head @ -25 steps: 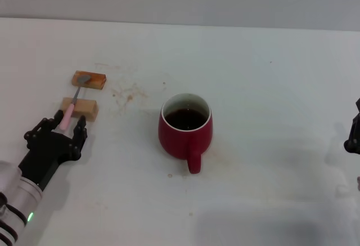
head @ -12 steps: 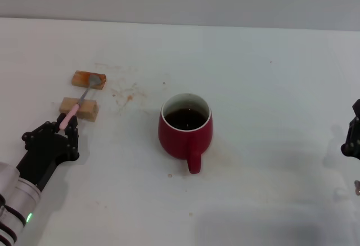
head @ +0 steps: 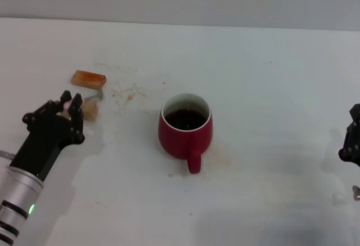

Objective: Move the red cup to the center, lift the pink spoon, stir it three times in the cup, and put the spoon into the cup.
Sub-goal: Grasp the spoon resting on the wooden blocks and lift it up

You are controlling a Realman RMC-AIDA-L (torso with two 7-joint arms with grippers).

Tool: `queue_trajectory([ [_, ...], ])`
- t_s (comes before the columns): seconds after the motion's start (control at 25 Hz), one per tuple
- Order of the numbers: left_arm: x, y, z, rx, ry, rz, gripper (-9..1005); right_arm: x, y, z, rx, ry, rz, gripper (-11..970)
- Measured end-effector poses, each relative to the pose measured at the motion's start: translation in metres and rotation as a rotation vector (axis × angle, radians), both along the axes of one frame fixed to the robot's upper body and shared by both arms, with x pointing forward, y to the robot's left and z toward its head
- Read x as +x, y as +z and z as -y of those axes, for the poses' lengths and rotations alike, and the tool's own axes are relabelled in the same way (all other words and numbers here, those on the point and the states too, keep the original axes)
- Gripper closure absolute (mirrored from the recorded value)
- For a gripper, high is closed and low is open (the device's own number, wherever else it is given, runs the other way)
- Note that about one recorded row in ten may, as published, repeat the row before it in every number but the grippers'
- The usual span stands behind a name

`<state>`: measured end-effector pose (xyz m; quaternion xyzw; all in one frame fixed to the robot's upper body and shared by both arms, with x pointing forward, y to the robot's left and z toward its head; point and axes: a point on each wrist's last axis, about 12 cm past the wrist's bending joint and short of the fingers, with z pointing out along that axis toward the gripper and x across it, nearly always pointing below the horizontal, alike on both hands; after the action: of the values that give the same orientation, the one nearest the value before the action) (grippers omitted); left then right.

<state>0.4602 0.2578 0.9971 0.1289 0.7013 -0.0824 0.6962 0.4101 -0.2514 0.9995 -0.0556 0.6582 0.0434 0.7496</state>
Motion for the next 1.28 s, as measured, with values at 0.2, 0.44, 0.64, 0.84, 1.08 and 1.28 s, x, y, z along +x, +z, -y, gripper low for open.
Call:
queue_trajectory([
  [0.2, 0.003, 0.015, 0.007, -0.04, -0.025, 0.096, 849, -0.003, 0.0, -0.002, 0.015, -0.005, 0.0, 959],
  [0.44, 0.008, 0.026, 0.012, -0.053, -0.062, 0.15, 952, -0.008, 0.001, -0.003, 0.034, -0.014, 0.007, 959],
  [0.64, 0.008, 0.024, 0.005, 0.013, -0.062, 0.153, 995, -0.012, 0.003, -0.002, 0.045, -0.025, 0.022, 959],
  [0.84, 0.003, 0.016, -0.008, 0.055, -0.127, 0.102, 991, -0.009, 0.004, -0.003, 0.046, -0.022, 0.024, 959],
  [1.08, -0.002, 0.006, -0.012, 0.069, -0.096, 0.063, 987, -0.003, 0.002, -0.004, 0.037, -0.012, 0.008, 959],
  [1.28, -0.005, 0.002, -0.012, 0.054, -0.042, 0.051, 983, 0.0, 0.002, -0.004, 0.034, -0.009, 0.005, 959],
])
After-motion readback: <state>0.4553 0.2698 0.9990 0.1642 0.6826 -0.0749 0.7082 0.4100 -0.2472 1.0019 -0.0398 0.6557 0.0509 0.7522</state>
